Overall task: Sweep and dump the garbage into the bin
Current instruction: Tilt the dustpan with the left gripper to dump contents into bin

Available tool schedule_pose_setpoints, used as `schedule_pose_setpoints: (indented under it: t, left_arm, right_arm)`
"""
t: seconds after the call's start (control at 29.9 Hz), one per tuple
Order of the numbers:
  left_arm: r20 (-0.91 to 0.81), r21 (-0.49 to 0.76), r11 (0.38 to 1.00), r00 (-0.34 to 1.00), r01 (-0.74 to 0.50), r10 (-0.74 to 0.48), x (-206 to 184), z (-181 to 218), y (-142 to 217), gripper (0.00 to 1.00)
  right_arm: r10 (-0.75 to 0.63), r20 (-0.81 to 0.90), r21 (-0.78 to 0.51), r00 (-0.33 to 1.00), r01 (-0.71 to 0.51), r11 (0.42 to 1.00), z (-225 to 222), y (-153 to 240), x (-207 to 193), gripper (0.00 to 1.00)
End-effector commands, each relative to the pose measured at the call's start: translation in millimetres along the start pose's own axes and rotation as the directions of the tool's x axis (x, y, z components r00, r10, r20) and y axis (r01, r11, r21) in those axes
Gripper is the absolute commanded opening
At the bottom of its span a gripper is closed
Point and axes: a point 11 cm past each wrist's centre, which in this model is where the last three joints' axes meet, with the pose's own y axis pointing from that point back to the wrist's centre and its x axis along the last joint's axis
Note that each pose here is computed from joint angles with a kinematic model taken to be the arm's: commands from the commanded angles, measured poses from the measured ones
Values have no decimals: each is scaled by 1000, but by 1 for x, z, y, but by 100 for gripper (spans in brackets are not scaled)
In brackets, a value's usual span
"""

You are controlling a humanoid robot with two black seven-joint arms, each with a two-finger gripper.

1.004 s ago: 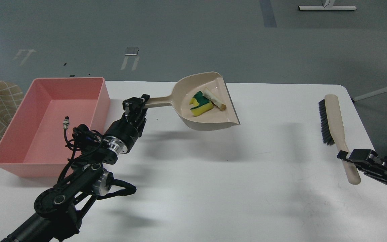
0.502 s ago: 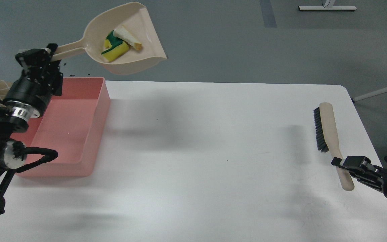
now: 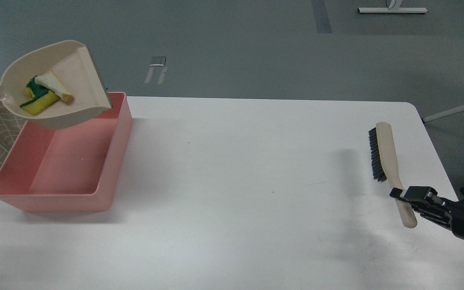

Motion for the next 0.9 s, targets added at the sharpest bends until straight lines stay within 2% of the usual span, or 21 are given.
schedule_pose_setpoints:
  t: [0.0, 0.2, 0.47, 0.67, 0.87]
  left_arm:
    - [183, 12, 1000, 983, 28, -29, 12, 10, 6, 0]
    - [404, 26, 996, 910, 88, -91, 14, 23, 3, 0]
    - [612, 40, 992, 782, 119, -119, 15, 40, -5, 0]
    - [820, 5, 985, 564, 171, -102, 12, 54, -8, 0]
    - [921, -21, 980, 386, 198, -58, 12, 71, -13, 0]
  right_arm:
    - [-2, 2, 4, 1000, 2, 1000, -1, -2, -1, 0]
    - [-8, 3, 11, 1000, 8, 1000, -3, -4, -3, 0]
    - [-9, 5, 12, 1000, 9, 1000, -2, -4, -4, 0]
    - [-13, 7, 18, 1000, 13, 1000, -4, -6, -5, 0]
    - [-12, 7, 22, 1000, 12, 1000, -5, -6, -5, 0]
